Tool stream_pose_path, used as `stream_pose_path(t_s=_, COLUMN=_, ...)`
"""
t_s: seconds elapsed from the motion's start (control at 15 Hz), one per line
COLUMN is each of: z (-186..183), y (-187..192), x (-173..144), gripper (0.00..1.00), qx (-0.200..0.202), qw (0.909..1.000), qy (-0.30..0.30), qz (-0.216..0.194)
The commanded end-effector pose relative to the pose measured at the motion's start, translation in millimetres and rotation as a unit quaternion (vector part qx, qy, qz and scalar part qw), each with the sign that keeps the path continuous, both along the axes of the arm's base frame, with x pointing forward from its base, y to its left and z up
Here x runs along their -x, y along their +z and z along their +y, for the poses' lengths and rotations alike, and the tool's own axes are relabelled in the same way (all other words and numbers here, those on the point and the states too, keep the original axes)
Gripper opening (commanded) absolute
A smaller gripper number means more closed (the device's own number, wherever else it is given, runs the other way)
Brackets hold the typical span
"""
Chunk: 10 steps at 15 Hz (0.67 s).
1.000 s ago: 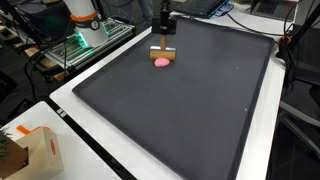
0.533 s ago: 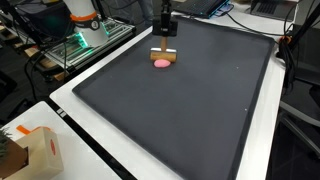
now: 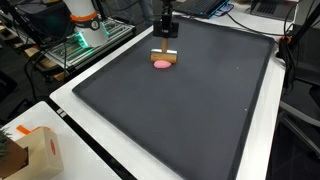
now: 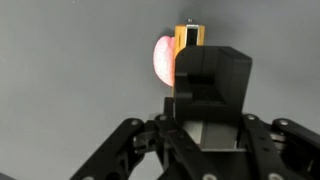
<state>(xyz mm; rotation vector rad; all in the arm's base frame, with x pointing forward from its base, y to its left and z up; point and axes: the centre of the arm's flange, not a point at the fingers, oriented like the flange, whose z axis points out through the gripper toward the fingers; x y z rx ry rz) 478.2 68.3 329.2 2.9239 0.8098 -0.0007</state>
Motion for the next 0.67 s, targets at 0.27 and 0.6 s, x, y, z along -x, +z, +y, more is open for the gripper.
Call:
stream_pose_path(t_s=0.27, z=-27, y=-33, x=-12, gripper=0.23, qx=0.02, qw=0.9994, qy=-0.023, qz=0.013)
stream_pose_path(t_s=0.6, z=-32, y=-35, x=-14, gripper=0.23, qx=0.024, qw=0.9991, qy=-0.035, qz=0.009)
